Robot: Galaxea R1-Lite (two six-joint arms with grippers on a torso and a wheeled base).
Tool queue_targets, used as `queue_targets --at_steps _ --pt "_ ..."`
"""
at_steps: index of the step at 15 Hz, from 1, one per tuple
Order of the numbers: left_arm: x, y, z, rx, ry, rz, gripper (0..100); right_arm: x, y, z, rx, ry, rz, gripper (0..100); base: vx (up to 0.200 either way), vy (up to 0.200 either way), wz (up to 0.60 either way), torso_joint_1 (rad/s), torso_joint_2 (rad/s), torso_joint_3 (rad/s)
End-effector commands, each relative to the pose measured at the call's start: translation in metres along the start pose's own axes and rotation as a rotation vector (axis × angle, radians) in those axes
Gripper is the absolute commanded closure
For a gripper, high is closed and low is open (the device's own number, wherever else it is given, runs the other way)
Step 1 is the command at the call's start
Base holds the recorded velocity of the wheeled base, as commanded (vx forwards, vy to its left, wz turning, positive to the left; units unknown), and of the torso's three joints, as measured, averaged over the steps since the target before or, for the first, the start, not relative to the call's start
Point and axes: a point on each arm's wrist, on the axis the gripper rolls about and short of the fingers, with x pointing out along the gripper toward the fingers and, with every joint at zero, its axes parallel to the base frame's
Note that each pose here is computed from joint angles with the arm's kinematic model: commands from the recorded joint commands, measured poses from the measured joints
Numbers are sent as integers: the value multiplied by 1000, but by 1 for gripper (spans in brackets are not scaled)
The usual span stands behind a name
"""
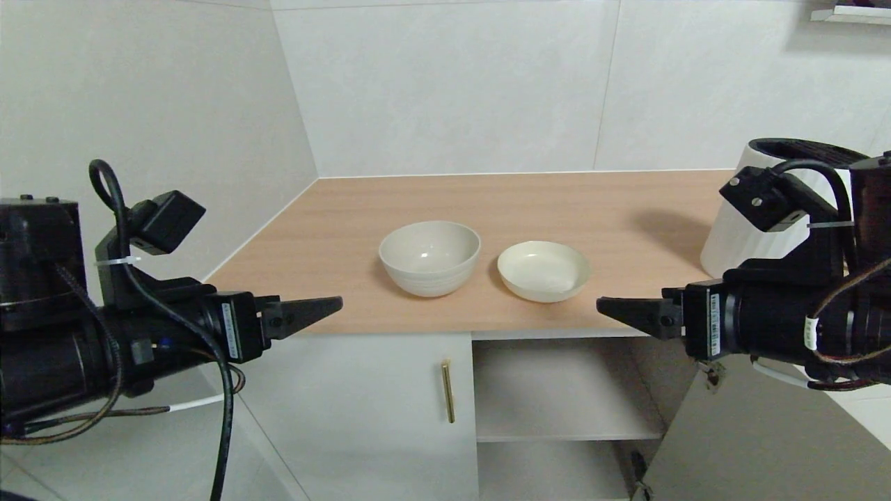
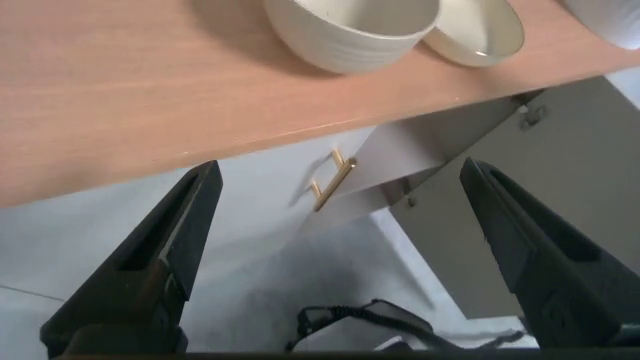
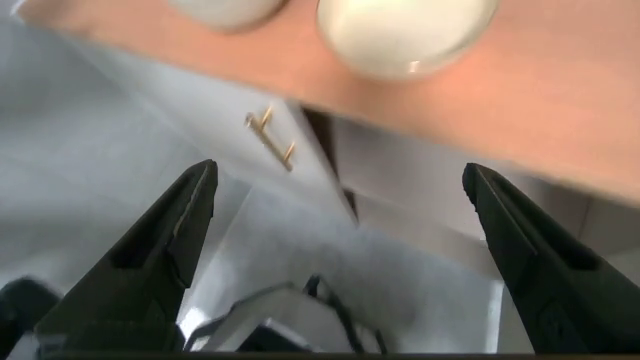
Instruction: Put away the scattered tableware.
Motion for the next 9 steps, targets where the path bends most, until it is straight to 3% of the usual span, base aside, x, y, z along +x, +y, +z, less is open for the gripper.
queue_targets --at_steps 1,4,6,9 --pt "11 1 10 -1 -4 2 0 14 -4 6 -25 -17 -19 0 0 0 0 0 0 0" --pt "34 2 30 -9 21 22 0 39 -11 23 -20 23 -71 0 0 0 0 0 0 0" --pt "42 2 41 -27 94 52 0 51 -19 43 32 31 -116 0 0 0 0 0 0 0" --pt "49 3 41 -56 153 61 0 71 -22 36 69 74 -138 0 0 0 0 0 0 0"
